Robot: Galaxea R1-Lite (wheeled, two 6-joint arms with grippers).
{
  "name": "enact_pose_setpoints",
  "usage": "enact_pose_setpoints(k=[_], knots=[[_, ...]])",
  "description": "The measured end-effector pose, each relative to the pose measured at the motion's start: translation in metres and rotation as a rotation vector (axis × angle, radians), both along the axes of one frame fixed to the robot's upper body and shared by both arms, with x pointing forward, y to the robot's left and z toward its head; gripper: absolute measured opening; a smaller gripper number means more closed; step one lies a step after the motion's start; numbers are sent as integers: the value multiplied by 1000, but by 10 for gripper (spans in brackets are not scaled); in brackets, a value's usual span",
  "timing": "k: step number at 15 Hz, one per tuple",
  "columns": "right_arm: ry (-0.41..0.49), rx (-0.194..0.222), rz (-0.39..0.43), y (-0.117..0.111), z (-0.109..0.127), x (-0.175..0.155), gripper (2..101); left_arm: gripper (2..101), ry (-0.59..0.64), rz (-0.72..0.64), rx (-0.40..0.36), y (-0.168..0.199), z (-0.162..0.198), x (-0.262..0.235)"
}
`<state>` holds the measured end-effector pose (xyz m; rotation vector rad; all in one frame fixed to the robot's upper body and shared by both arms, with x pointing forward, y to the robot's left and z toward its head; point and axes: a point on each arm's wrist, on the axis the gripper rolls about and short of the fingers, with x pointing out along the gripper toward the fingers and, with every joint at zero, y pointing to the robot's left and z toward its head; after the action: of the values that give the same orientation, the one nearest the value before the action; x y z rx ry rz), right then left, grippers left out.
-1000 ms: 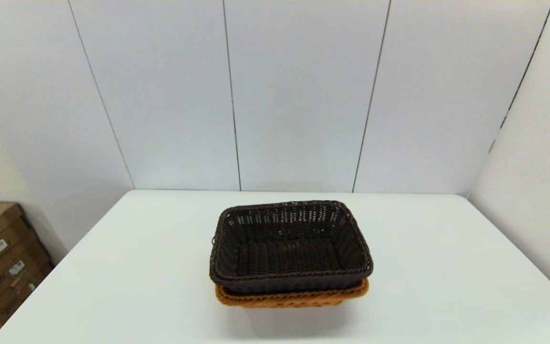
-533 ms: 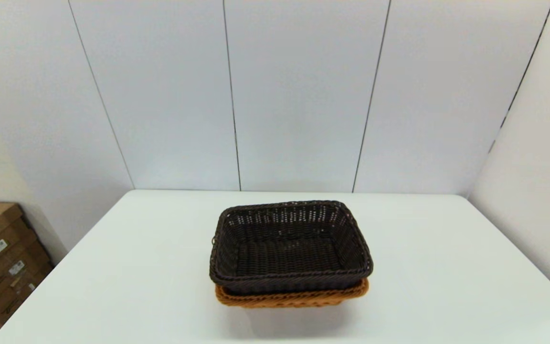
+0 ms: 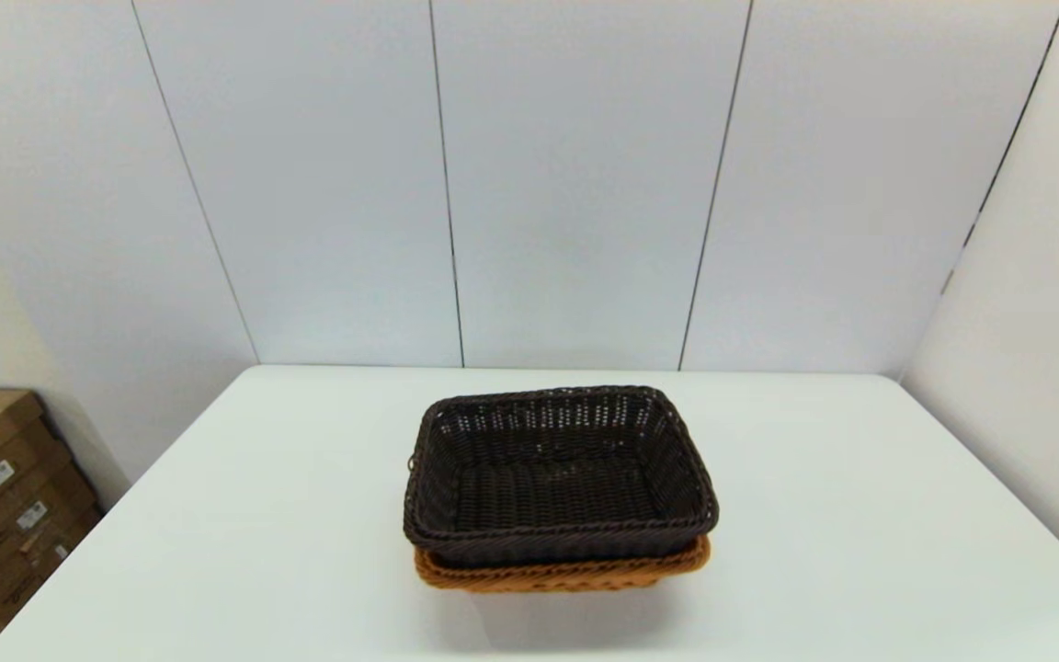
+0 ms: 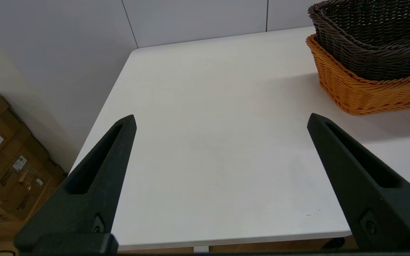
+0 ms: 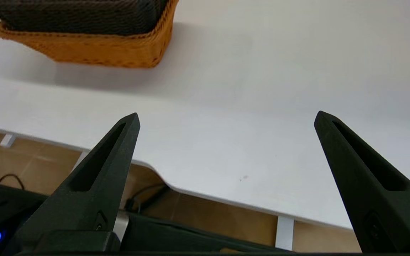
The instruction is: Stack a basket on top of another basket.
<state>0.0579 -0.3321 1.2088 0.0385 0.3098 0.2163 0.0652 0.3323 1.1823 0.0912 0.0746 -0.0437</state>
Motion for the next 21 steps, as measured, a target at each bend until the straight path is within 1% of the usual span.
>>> enact_pose_setpoints(k=[2,5,6,8,9,11,12,13,15,16,17,18,21], knots=[[-54,-3,-1,0,-3,-1,973,978,0,0,0,0,0,0],[-222,-3,-1,0,-7,2,973,978,0,0,0,0,0,0],[-264,-4,0,0,-8,3,973,978,0,0,0,0,0,0],[-336,0,0,0,-10,6,973,978,0,0,0,0,0,0],[-356,3,0,0,-10,6,973,978,0,0,0,0,0,0],[-351,5,-9,0,-13,7,973,978,0,0,0,0,0,0],[-351,1,-27,0,-13,7,973,978,0,0,0,0,0,0],[-346,-12,-65,-1,-14,7,973,978,0,0,0,0,0,0],[-339,-55,-143,-3,-17,8,974,978,0,0,0,0,0,0],[-334,-92,-174,-4,-20,9,973,978,0,0,0,0,0,0],[-334,-117,-184,-4,-22,10,974,978,0,0,0,0,0,0],[-330,-125,-183,-4,-24,11,974,978,0,0,0,0,0,0],[-316,-131,-174,-4,-26,11,974,978,0,0,0,0,0,0]])
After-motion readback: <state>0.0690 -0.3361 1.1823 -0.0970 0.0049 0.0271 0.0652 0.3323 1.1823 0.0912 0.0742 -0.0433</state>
